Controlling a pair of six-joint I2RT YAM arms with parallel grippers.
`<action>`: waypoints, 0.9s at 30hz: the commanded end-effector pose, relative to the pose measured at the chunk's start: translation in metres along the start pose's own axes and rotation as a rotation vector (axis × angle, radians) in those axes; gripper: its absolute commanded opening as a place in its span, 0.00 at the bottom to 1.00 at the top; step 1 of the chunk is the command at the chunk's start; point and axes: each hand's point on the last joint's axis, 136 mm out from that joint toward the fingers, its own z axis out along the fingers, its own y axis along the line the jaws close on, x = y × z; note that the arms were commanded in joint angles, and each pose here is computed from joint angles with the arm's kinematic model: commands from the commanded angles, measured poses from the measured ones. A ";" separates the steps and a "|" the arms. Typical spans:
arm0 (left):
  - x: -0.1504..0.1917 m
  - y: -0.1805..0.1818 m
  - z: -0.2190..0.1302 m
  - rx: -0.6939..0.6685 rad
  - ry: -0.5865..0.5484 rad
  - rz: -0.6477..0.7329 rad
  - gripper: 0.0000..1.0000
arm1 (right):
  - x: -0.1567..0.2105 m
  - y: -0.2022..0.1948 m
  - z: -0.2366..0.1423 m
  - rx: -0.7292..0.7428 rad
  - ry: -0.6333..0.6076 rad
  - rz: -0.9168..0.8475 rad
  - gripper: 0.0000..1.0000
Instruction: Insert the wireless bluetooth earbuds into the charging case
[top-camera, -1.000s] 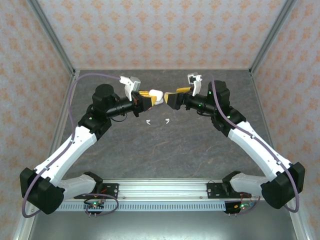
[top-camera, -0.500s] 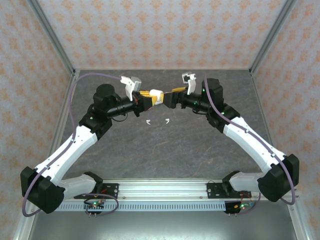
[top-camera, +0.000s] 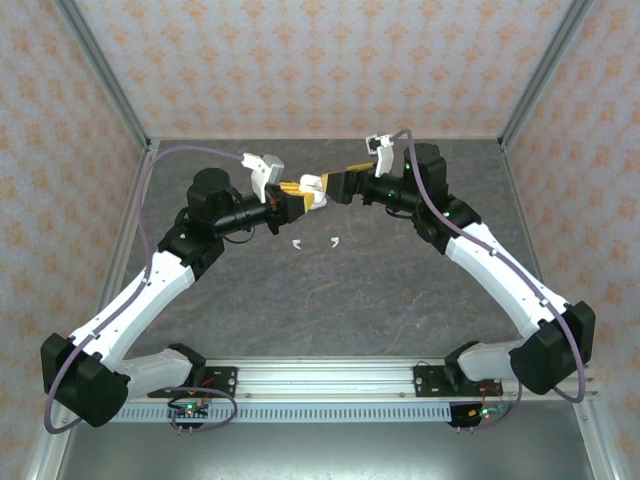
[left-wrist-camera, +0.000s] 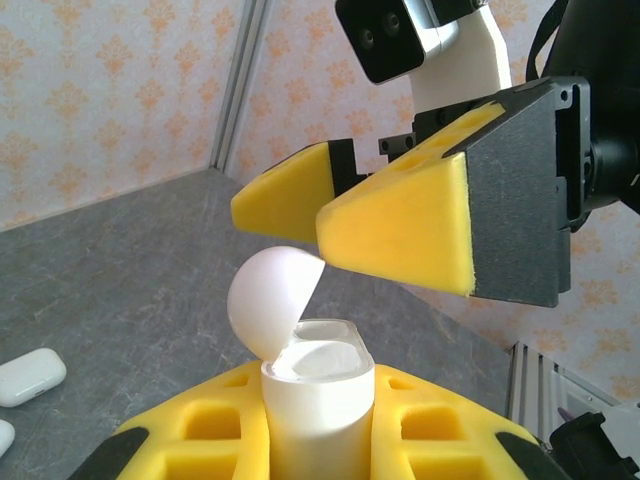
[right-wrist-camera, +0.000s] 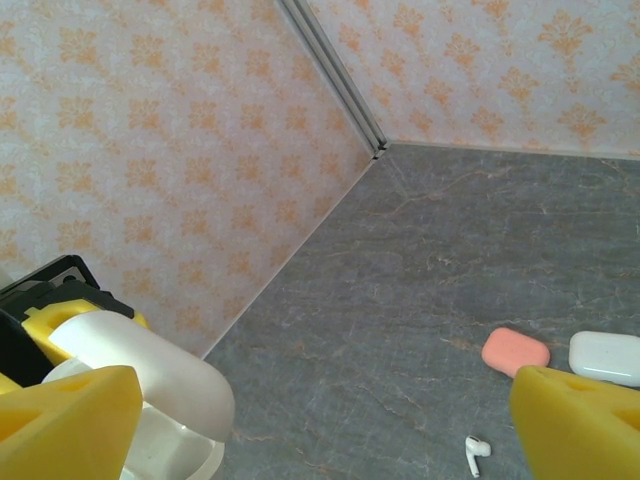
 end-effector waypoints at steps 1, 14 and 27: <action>-0.018 -0.013 -0.007 0.020 -0.045 0.076 0.00 | -0.014 0.010 -0.012 -0.008 -0.030 -0.040 0.95; -0.017 -0.023 -0.011 0.038 -0.079 0.146 0.00 | -0.008 0.005 -0.003 -0.027 0.000 0.018 0.95; 0.002 -0.014 -0.015 -0.027 -0.036 0.217 0.00 | -0.016 0.009 -0.026 0.014 -0.034 -0.001 0.95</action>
